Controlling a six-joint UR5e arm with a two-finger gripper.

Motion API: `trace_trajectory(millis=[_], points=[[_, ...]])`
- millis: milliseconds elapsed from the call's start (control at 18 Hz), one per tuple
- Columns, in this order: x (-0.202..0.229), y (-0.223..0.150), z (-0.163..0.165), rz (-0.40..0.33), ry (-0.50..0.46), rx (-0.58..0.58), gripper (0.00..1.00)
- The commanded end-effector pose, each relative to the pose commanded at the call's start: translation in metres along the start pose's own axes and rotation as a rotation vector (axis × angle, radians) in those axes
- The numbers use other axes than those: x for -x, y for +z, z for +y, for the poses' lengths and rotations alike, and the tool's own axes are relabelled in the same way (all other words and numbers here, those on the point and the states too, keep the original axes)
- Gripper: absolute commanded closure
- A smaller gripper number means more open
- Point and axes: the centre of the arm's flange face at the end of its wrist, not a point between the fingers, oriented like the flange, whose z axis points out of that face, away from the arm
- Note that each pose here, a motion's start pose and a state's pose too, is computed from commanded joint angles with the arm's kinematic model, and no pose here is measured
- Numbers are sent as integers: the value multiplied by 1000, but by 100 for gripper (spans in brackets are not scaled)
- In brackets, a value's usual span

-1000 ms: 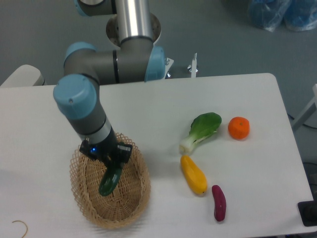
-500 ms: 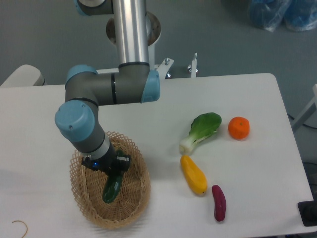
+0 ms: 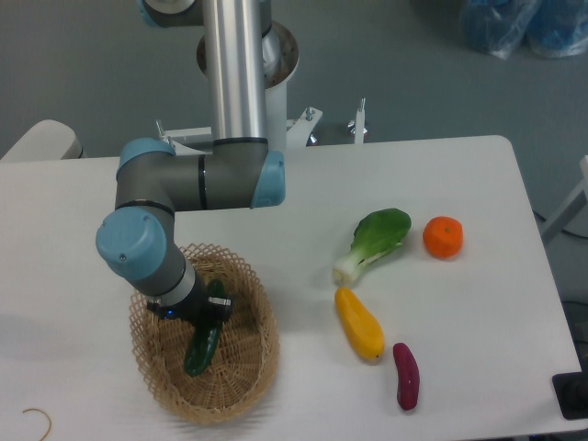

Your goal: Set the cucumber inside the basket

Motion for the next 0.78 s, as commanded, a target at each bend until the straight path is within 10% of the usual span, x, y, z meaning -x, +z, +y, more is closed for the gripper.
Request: trace_trajectory(millis=[56, 167, 611, 778], points=[[0, -1, 0, 0, 1, -1, 63], [2, -8, -2, -4, -1, -14, 4], [68, -101, -18, -34, -78, -180, 0], [112, -132, -12, -76, 48, -215, 0]])
